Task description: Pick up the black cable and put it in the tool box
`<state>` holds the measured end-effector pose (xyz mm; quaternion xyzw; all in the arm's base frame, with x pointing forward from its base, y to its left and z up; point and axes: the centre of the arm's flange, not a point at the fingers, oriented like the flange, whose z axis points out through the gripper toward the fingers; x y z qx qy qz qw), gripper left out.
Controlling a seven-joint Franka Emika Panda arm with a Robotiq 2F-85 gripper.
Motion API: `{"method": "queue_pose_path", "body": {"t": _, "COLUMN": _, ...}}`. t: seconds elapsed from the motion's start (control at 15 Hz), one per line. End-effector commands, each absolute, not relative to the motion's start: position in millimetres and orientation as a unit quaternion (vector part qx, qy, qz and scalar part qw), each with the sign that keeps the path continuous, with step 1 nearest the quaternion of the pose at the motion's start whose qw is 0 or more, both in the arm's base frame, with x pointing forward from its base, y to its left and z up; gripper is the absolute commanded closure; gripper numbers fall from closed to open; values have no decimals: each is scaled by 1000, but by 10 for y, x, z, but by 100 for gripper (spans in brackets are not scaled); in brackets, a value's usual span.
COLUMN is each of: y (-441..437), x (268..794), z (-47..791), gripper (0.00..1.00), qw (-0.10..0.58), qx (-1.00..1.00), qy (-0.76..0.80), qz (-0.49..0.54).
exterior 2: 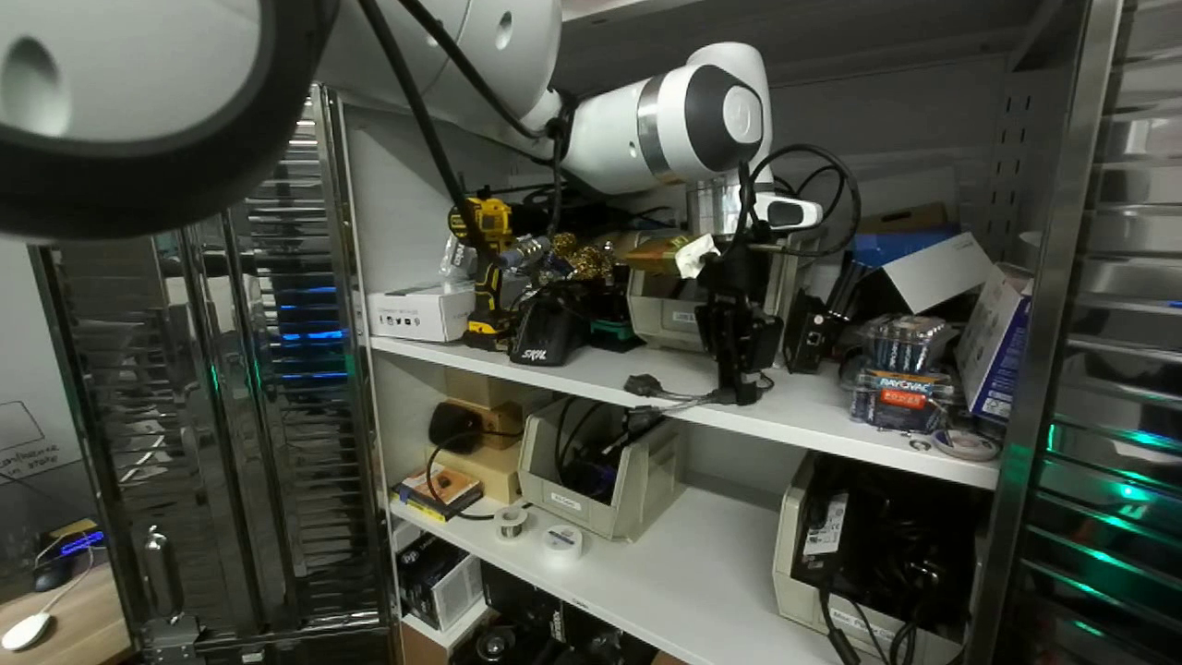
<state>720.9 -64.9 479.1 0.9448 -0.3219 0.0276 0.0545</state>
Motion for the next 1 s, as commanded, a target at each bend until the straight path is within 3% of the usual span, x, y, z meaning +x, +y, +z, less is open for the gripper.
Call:
{"method": "queue_pose_path", "body": {"t": 0.0, "y": -520, "x": 6967, "z": 4751, "gripper": 89, "qw": 69, "qx": 949, "qy": -308, "qz": 25}}
{"method": "queue_pose_path", "body": {"t": 0.47, "y": -153, "x": 6427, "z": 4849, "gripper": 91, "qw": 105, "qx": 960, "qy": -248, "qz": 75}}
{"method": "queue_pose_path", "body": {"t": 0.93, "y": -53, "x": 5944, "z": 5309, "gripper": 91, "qw": 96, "qx": 952, "qy": -248, "qz": 152}}
